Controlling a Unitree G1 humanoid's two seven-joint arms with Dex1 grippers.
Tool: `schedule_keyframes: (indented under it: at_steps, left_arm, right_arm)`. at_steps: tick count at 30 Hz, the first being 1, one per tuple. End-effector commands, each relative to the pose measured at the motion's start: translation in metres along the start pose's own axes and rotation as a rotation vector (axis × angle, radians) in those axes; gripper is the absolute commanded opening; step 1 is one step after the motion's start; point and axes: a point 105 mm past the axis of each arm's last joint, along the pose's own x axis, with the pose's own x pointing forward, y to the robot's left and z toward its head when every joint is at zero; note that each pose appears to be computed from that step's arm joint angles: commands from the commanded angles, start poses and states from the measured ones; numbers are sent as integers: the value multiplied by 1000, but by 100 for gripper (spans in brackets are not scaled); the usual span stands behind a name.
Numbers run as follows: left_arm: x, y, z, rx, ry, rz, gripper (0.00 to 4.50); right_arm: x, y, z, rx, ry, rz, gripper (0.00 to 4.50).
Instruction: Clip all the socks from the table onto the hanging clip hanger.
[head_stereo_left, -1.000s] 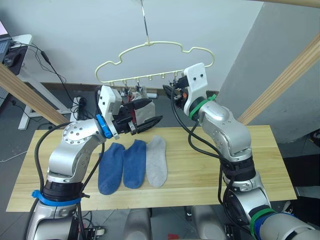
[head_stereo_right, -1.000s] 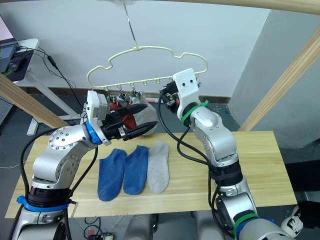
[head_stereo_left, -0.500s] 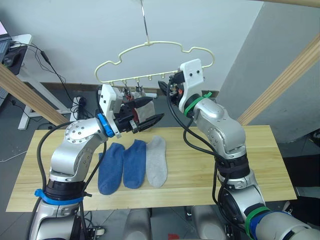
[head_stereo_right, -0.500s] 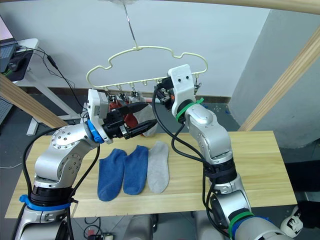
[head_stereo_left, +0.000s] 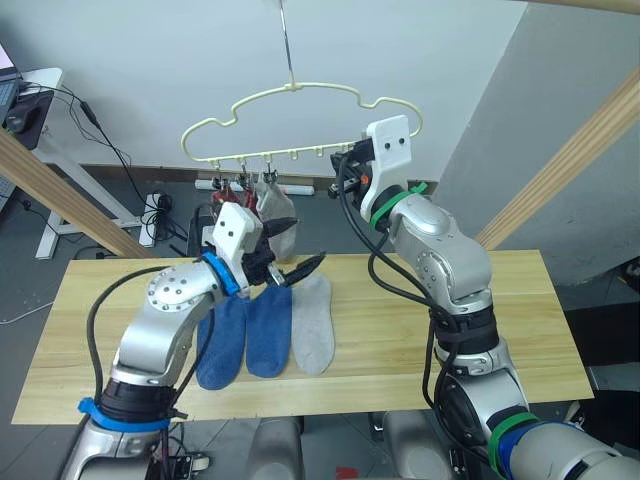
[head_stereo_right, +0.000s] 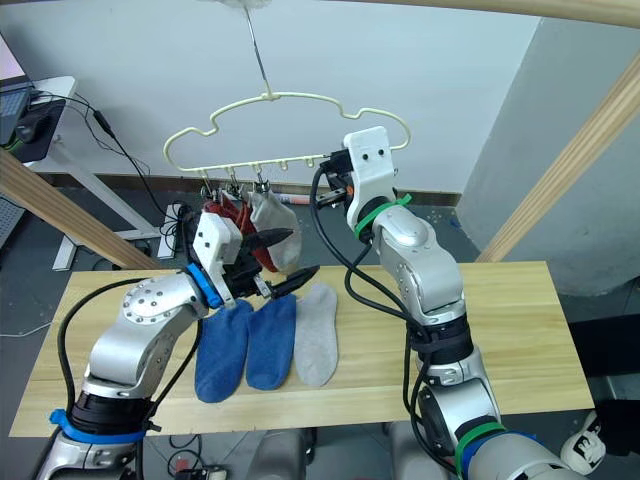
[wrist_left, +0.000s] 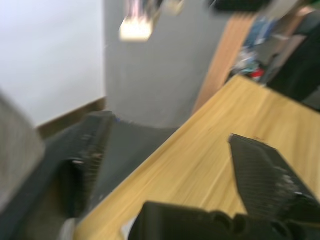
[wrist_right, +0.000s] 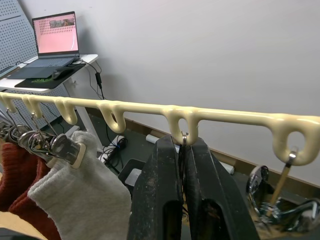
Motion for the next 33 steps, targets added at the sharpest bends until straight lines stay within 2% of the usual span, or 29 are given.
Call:
schedule_keyframes:
  at_steps: [1,7,13,16,23,29,33]
  left_arm:
    - [7,-16,-34,-48,105,15,446]
    - [21,-28,-89,-72,260,47,446]
    - [25,-32,-116,-69,320,56,446]
    - [26,-34,-122,-60,325,26,392]
    - [22,-35,-129,-38,300,-5,180]
    - [15,-32,-118,13,225,-11,3]
    - [8,-18,-96,47,117,50,3]
  right_arm:
    - [2,6,19,-5,-67,26,0]
    - [2,6,19,-8,-68,29,0]
    - [1,7,19,-4,-67,26,0]
    - [1,8,19,-1,-68,26,0]
    - [-1,10,18,3,-69,24,0]
    - [-3,13,19,-2,-69,35,0]
    - [-3,12,18,-1,-67,32,0]
